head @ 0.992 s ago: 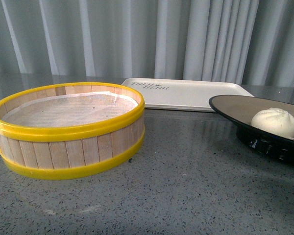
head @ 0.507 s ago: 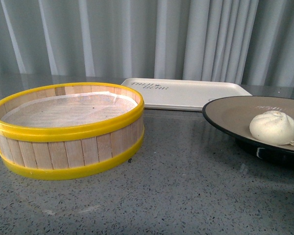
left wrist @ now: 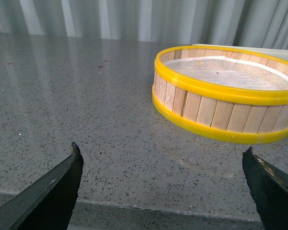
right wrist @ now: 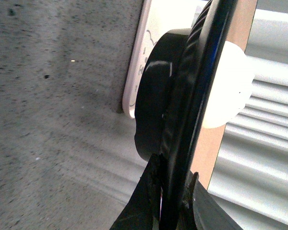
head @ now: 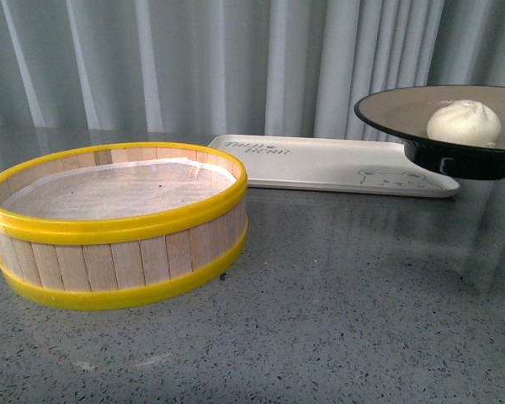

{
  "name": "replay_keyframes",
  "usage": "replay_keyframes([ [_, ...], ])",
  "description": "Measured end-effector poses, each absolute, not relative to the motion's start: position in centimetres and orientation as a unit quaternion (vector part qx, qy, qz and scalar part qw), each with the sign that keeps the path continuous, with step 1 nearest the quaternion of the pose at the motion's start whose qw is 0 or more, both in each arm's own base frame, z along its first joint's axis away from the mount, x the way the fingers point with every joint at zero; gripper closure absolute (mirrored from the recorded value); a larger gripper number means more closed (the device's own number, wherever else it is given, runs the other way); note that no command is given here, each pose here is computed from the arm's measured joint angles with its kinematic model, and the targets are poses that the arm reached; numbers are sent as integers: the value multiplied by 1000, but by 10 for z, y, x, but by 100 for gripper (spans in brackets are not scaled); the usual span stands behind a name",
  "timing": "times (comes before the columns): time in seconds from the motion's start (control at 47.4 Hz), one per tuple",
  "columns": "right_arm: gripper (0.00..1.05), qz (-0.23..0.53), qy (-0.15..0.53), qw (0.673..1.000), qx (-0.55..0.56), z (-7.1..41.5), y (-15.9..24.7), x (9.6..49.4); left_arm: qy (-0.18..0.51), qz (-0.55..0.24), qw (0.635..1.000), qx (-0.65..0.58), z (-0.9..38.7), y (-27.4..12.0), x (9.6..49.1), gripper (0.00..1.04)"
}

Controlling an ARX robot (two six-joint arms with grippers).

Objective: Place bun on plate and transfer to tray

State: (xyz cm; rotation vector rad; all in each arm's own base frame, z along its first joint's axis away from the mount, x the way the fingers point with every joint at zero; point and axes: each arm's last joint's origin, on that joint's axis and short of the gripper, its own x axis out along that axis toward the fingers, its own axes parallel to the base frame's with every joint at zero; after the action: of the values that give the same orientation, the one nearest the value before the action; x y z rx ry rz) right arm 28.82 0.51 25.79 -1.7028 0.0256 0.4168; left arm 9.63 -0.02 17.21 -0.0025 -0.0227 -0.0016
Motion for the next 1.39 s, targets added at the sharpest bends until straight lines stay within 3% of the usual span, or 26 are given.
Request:
replay_keyframes([
  [0.464, 102, 204, -18, 661, -722, 265, 10, 354, -11, -1, 1000, -1, 172, 0, 96, 7],
  [1.393, 102, 223, 22, 652, -724, 236, 0, 459, -11, -1, 1000, -1, 172, 0, 96, 7],
])
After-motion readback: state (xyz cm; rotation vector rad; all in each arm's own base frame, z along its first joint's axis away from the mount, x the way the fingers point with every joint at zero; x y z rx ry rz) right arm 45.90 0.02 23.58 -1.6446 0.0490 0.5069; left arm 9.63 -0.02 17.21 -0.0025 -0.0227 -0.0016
